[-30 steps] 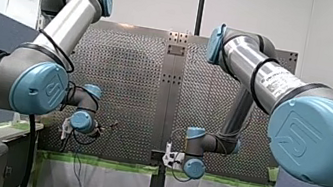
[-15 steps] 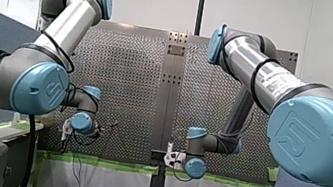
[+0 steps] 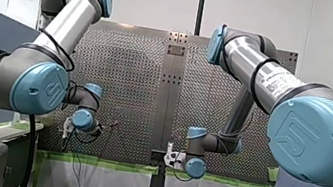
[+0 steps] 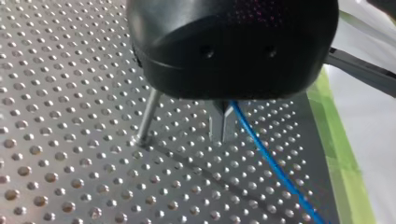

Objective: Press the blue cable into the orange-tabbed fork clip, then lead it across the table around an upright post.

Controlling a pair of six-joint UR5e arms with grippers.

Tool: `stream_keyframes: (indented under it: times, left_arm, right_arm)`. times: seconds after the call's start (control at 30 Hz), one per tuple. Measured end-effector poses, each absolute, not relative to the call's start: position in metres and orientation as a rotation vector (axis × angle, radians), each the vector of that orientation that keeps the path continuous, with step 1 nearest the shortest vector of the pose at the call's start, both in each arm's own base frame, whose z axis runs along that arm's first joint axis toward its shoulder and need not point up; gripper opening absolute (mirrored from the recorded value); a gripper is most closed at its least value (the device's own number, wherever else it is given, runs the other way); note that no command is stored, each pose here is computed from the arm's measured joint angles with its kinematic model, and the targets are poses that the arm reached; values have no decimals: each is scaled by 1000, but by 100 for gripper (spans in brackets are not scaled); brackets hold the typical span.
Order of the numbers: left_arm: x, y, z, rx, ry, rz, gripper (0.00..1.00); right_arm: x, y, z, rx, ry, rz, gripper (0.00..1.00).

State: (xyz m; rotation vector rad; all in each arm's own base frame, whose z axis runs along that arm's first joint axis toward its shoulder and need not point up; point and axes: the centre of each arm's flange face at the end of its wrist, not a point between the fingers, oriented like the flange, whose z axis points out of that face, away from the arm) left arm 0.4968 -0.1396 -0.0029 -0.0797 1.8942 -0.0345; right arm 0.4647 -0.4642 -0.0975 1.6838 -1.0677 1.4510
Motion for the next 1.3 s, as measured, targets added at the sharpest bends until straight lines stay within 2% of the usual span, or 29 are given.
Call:
stream_keyframes:
  times: [0.77, 1.3]
  left_arm:
    - [501, -140, 12, -82, 1871, -40, 0]
    - [495, -138, -21, -71, 1929, -64, 0]
  right_arm:
    - [468, -468, -95, 1684, -1066, 1452, 0]
    - [464, -479, -92, 1676, -1076, 1442, 0]
